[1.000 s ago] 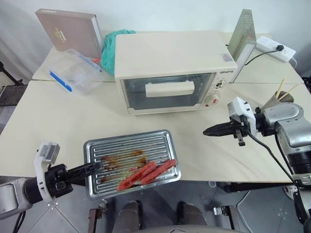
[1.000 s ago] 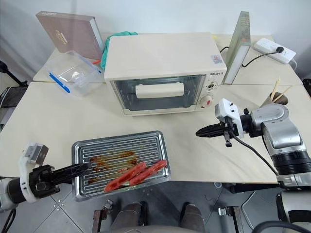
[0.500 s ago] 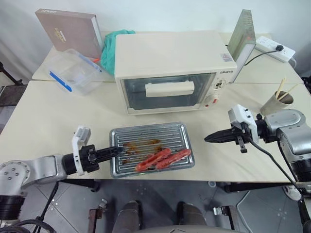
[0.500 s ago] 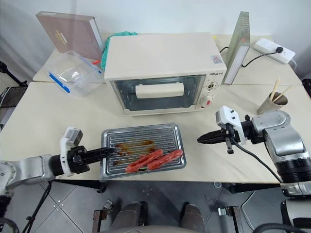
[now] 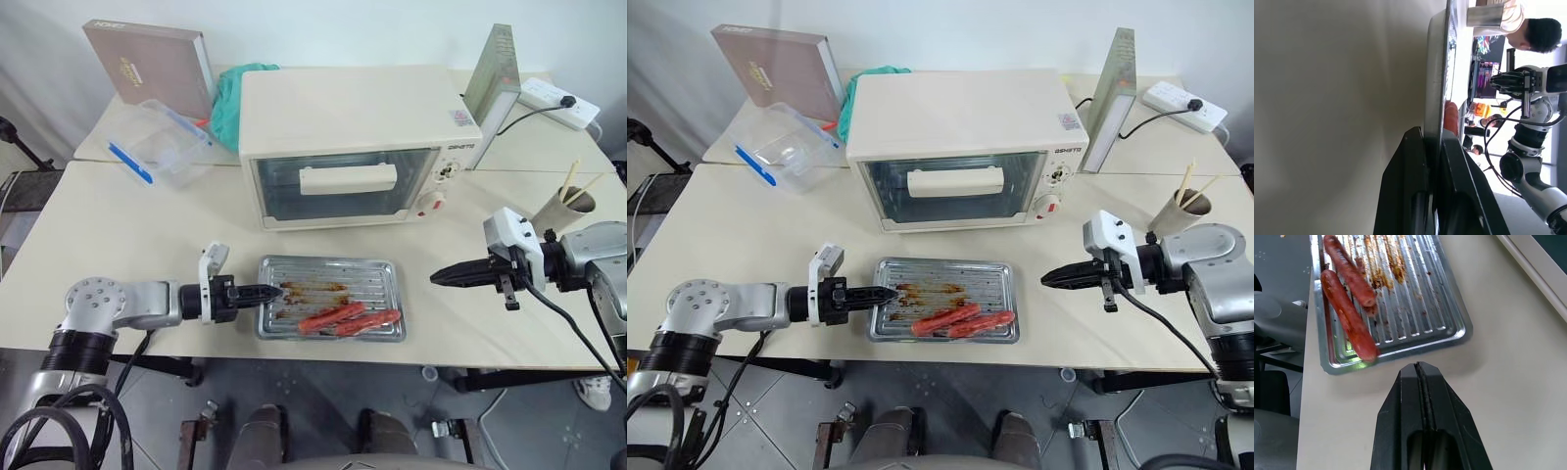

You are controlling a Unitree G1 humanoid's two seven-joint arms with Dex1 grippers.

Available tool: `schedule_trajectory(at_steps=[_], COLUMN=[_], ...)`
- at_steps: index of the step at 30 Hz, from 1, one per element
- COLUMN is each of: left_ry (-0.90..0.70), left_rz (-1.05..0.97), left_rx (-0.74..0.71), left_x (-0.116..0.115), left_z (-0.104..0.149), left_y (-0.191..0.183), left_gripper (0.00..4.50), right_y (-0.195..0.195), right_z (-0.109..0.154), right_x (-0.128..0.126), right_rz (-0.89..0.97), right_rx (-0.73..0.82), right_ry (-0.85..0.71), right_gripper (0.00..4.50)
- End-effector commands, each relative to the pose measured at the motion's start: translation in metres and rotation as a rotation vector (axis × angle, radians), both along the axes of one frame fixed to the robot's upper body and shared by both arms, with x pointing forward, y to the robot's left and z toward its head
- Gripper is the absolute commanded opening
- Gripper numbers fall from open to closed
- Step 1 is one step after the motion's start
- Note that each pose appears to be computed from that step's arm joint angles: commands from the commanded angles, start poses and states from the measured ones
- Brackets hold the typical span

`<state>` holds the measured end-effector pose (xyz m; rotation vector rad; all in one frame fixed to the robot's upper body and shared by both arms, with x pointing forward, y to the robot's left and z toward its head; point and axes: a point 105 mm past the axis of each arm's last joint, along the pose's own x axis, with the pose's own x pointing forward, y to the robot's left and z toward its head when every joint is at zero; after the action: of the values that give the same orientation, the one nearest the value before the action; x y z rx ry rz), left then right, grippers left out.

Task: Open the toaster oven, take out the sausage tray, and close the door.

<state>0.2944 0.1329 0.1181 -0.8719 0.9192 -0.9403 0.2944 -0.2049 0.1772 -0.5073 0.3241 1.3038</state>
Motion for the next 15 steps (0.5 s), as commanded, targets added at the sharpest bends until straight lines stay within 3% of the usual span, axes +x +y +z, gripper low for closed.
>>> schedule_trajectory(at_steps=[1,6,15], left_ry=[0.042,0.051,0.077], left_rz=[-0.019,-0.023,-0.016], left_rx=[0.006,0.030,0.074], left_x=[0.002,0.013,0.020], left_z=[-0.014,-0.020,-0.026], left_y=[-0.004,-0.009,-0.007], left_gripper=[0.00,0.00,2.83], right_y=[-0.002,-0.004,-0.007], right_z=[0.014,0.014,0.015], right_x=[-0.003,-0.005,-0.004], right_rz=[-0.003,-0.020,-0.034], right_rx=[0.003,0.002,-0.004], right_ry=[-0.054,-0.056,-0.063], right_gripper=[0.03,0.03,0.00])
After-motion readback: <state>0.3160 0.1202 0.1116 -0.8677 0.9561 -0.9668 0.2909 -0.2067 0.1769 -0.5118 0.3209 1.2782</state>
